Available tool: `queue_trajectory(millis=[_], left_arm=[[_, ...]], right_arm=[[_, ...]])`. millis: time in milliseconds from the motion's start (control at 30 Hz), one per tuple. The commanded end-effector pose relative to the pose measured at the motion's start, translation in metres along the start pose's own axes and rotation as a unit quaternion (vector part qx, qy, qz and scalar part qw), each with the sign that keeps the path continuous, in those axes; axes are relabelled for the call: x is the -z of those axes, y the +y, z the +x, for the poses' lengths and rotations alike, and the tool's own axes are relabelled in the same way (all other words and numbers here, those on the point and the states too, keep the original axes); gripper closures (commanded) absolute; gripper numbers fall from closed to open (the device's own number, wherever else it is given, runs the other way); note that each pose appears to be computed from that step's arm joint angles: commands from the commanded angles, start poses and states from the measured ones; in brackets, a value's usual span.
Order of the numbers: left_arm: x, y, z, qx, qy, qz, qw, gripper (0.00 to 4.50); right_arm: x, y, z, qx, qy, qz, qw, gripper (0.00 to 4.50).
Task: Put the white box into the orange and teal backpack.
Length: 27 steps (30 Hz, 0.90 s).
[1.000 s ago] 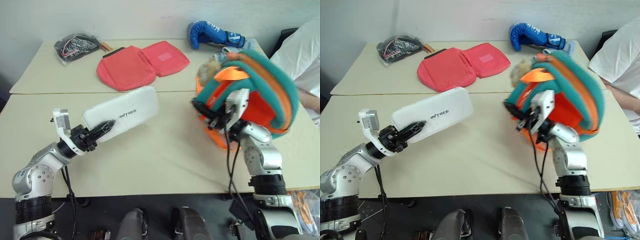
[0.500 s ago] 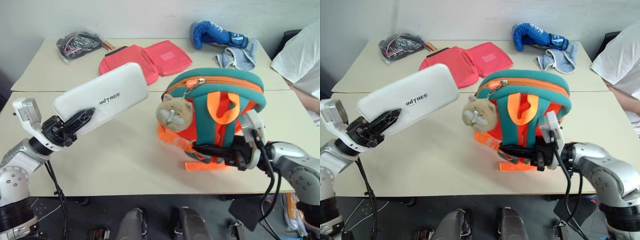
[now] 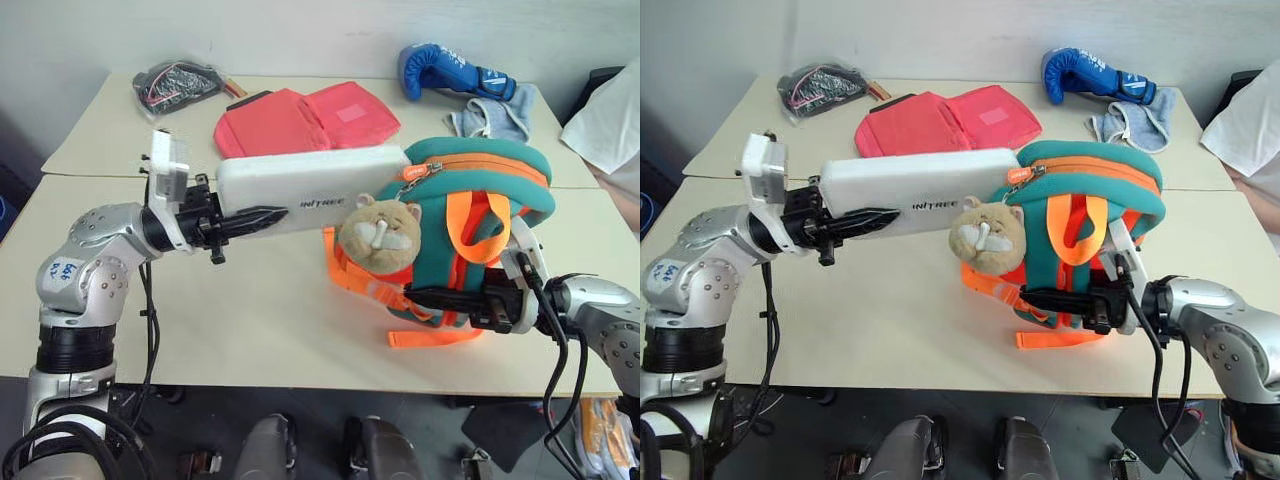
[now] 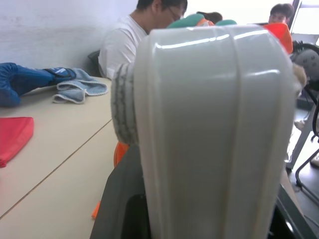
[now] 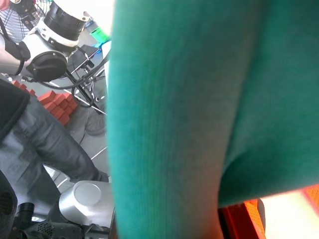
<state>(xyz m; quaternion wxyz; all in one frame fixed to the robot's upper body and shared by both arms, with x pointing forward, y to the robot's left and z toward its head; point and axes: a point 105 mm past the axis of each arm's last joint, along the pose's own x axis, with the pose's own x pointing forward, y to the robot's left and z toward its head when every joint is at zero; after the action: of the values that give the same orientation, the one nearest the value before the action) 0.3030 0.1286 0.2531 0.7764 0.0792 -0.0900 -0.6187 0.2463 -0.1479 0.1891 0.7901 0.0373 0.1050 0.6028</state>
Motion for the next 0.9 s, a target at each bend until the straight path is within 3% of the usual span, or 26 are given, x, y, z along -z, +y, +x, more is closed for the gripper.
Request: queue_trajectory(millis=[33, 200, 300, 500, 667, 700, 800, 900], left_arm=[[0.016, 0.0, 0.012, 0.039, 0.09, 0.049, 0.994, 3.25], [0.015, 0.0, 0.044, 0.092, 0.11, 0.065, 0.987, 3.25], [0.022, 0.001, 0.08, 0.125, 0.148, 0.082, 0.978, 3.25], [0.015, 0.003, 0.154, 0.138, 0.113, 0.078, 0.981, 3.25], [0.009, 0.008, 0.168, 0.126, 0.068, 0.072, 0.987, 3.25], [0.004, 0.008, 0.162, 0.132, 0.05, 0.066, 0.988, 2.54], [-0.02, 0.017, 0.131, 0.13, -0.024, 0.052, 0.99, 1.74], [-0.024, 0.022, 0.092, 0.137, -0.039, 0.07, 0.987, 0.84]], right_arm=[[-0.009, 0.005, -0.005, 0.008, -0.003, -0.02, 1.0, 4.46], [-0.009, 0.007, -0.003, 0.011, -0.007, -0.022, 1.0, 4.46], [-0.008, 0.007, 0.0, 0.008, -0.008, -0.021, 1.0, 4.46], [-0.008, 0.009, 0.005, 0.0, -0.009, -0.026, 1.0, 4.46], [-0.01, 0.011, 0.009, 0.004, -0.017, -0.034, 0.999, 4.46], [-0.01, 0.012, 0.01, 0.005, -0.019, -0.033, 0.999, 4.5], [-0.011, 0.011, 0.012, 0.018, -0.031, -0.034, 0.999, 4.5], [-0.011, 0.01, 0.013, 0.032, -0.038, -0.036, 0.998, 4.5]])
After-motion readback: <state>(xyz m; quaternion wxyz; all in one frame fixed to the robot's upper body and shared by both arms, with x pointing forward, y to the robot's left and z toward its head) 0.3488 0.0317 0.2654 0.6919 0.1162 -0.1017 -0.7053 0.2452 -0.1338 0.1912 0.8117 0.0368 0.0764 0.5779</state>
